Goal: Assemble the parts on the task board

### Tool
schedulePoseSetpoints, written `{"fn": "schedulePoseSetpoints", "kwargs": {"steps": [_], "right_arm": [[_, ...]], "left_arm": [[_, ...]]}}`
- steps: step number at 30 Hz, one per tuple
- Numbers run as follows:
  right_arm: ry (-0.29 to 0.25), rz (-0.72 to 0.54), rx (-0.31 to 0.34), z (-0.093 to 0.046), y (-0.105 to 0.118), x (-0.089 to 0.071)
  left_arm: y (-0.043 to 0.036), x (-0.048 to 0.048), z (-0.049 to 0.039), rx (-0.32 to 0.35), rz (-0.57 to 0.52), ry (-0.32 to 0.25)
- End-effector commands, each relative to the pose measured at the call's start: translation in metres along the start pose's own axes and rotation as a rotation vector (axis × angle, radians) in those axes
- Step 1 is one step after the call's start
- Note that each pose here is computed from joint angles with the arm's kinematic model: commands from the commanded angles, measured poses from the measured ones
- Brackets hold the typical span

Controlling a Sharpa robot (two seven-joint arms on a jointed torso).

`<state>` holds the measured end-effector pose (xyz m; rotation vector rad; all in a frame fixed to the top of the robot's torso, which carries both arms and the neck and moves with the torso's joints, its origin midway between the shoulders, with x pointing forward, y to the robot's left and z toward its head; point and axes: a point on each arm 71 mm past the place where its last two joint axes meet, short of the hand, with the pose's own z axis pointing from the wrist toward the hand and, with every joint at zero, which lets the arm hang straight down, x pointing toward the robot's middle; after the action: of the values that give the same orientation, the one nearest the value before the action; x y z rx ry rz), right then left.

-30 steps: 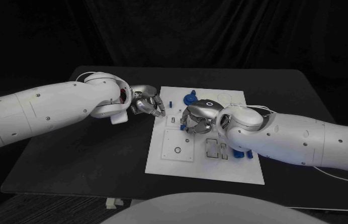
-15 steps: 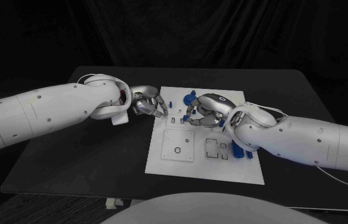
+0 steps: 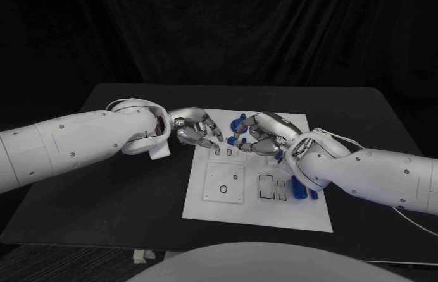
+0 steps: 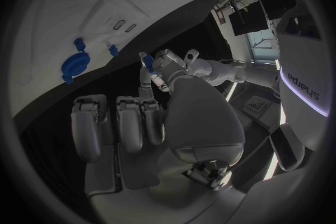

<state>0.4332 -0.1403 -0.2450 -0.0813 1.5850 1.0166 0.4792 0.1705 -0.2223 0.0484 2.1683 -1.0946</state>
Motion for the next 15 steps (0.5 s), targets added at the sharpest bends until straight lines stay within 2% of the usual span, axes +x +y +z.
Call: {"fn": "schedulePoseSetpoints", "kwargs": {"steps": [1,6,15], "right_arm": [[-0.047,0.03,-0.027,0.0,0.003,-0.003],[-0.053,0.041,-0.03,0.0,0.004,-0.003],[-0.059,0.046,-0.036,0.0,0.005,-0.003]], "left_arm": [[-0.0064,-0.0012,0.0037,0.089,0.003,-0.055],[-0.0071,-0.0007,0.0081,0.106,0.007,-0.087],[-0.0069,0.0006,0.014,0.101,0.008,-0.09]]}}
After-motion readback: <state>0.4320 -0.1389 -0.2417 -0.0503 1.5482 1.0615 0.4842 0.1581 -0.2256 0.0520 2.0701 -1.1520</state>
